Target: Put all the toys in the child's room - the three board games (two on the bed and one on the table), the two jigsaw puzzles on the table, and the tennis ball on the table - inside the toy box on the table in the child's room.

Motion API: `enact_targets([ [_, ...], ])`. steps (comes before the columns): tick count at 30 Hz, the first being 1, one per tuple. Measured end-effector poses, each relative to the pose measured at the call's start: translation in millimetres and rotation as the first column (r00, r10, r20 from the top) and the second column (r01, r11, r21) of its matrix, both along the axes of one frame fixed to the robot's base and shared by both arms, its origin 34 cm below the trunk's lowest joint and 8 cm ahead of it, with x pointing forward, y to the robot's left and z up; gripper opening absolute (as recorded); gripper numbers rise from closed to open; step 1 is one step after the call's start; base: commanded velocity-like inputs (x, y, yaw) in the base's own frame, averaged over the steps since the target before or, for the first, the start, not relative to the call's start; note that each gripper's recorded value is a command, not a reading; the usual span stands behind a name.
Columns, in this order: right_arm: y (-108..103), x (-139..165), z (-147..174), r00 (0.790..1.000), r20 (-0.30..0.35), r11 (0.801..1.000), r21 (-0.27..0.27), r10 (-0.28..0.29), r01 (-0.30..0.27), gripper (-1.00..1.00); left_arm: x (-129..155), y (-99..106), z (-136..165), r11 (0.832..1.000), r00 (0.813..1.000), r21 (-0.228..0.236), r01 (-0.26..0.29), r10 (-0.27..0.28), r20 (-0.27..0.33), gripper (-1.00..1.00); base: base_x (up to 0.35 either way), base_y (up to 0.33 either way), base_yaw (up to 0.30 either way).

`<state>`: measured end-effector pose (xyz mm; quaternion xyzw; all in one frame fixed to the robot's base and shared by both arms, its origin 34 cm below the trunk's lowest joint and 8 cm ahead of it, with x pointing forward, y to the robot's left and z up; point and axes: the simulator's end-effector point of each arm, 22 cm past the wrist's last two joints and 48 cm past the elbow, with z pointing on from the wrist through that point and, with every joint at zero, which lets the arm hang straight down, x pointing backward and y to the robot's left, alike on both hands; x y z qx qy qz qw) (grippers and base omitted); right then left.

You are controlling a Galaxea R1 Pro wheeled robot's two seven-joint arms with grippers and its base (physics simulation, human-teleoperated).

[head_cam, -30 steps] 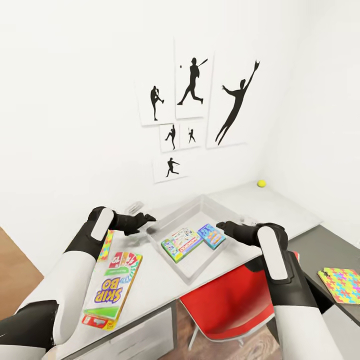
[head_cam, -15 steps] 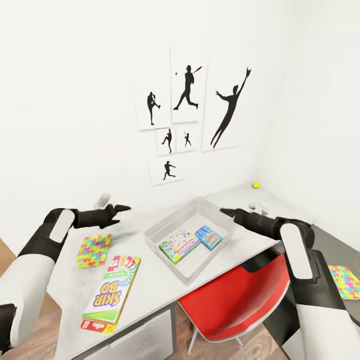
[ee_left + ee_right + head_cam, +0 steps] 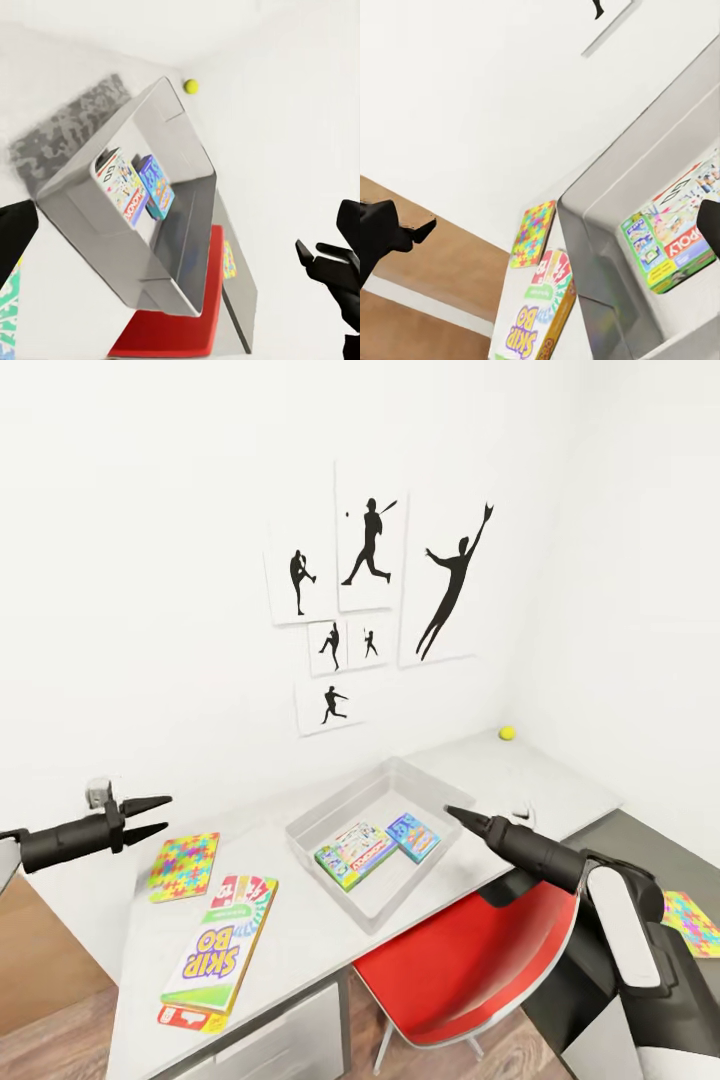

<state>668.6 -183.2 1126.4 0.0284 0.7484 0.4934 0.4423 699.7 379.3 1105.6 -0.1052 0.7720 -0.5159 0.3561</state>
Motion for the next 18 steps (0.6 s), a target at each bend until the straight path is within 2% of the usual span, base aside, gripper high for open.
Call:
enact_targets([
  [3, 8.3, 6.8, -1.9, 1.0, 0.001, 1.0, -0.012, -0.004, 0.004, 1.0, -5.9, 8.5, -5.7, 1.0, 1.0, 0.008, -0.007, 0.007, -0.001, 1.0, 0.0, 0.007, 0.0],
  [5, 14.2, 8.8, -6.6, 1.0, -0.006, 1.0, -0.015, -0.006, 0.006, 1.0, -9.2, 1.4, -14.2, 1.0, 1.0, 0.004, 0.006, -0.006, -0.008, 1.0, 0.003, 0.065, 0.0],
  [11, 41.3, -9.4, -31.3, 0.995, -0.079, 0.998, 0.017, 0.057, -0.056, 1.0, -21.4, -11.1, -54.6, 1.0, 0.994, 0.009, 0.011, -0.01, -0.105, 1.0, 0.062, 0.177, 0.0],
  [18, 48.8, -19.2, -31.3, 0.993, -0.077, 0.995, 0.04, 0.093, -0.09, 1.0, -35.6, -8.5, -83.3, 1.0, 0.985, 0.031, 0.001, 0.005, -0.173, 1.0, 0.073, 0.142, 0.0],
])
